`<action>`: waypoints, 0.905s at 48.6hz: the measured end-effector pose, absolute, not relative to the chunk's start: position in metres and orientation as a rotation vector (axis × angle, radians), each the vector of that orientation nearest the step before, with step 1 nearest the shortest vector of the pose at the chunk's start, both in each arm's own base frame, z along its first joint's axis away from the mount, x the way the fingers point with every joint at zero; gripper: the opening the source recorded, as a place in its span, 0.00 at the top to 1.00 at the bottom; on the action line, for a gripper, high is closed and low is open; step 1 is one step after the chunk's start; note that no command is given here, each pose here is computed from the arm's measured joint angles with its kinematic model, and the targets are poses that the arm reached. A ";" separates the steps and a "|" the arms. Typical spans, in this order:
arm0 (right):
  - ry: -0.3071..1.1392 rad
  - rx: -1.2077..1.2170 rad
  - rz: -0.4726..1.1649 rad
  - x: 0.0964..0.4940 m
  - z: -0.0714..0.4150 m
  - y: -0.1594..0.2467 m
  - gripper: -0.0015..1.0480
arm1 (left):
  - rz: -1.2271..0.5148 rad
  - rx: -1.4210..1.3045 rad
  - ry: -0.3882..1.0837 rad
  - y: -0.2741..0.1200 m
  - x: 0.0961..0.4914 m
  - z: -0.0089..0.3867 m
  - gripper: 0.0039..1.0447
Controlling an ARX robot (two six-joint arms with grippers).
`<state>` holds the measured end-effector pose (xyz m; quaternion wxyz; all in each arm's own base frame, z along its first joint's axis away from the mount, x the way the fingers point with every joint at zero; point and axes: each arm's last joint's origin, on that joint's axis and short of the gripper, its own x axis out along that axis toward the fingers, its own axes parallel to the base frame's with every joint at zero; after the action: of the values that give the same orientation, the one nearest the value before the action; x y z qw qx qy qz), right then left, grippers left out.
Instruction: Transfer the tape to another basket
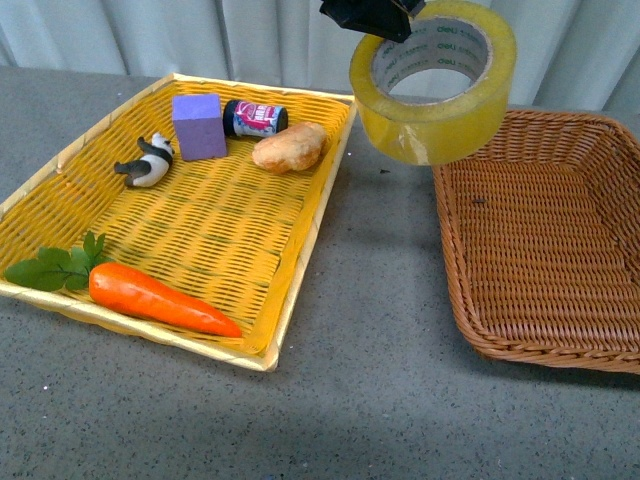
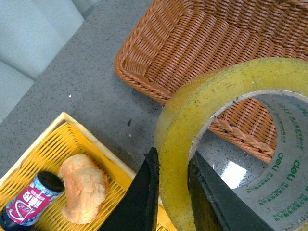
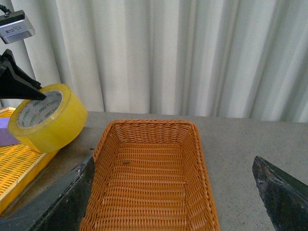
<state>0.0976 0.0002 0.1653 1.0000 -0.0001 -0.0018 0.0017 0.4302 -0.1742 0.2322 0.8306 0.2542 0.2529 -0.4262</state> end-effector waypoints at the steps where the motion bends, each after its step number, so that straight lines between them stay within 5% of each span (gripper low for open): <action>1: -0.004 0.000 0.003 0.098 0.165 0.000 0.09 | -0.908 0.544 0.533 -0.175 0.430 0.232 0.87; 15: 0.001 -0.008 0.008 0.098 0.165 0.000 0.09 | -0.909 0.552 0.530 -0.175 0.430 0.232 0.87; 21: 0.118 -0.131 0.126 0.102 0.164 0.000 0.09 | -0.908 0.553 0.531 -0.175 0.430 0.232 0.87; 44: 0.241 -0.213 0.249 0.153 0.190 -0.013 0.09 | -0.907 0.556 0.526 -0.175 0.429 0.234 0.87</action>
<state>0.1533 -0.0134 0.1900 0.9795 -0.1056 0.1195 0.1234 0.4295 -0.1746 0.2340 0.8290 0.2617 0.2478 -0.4276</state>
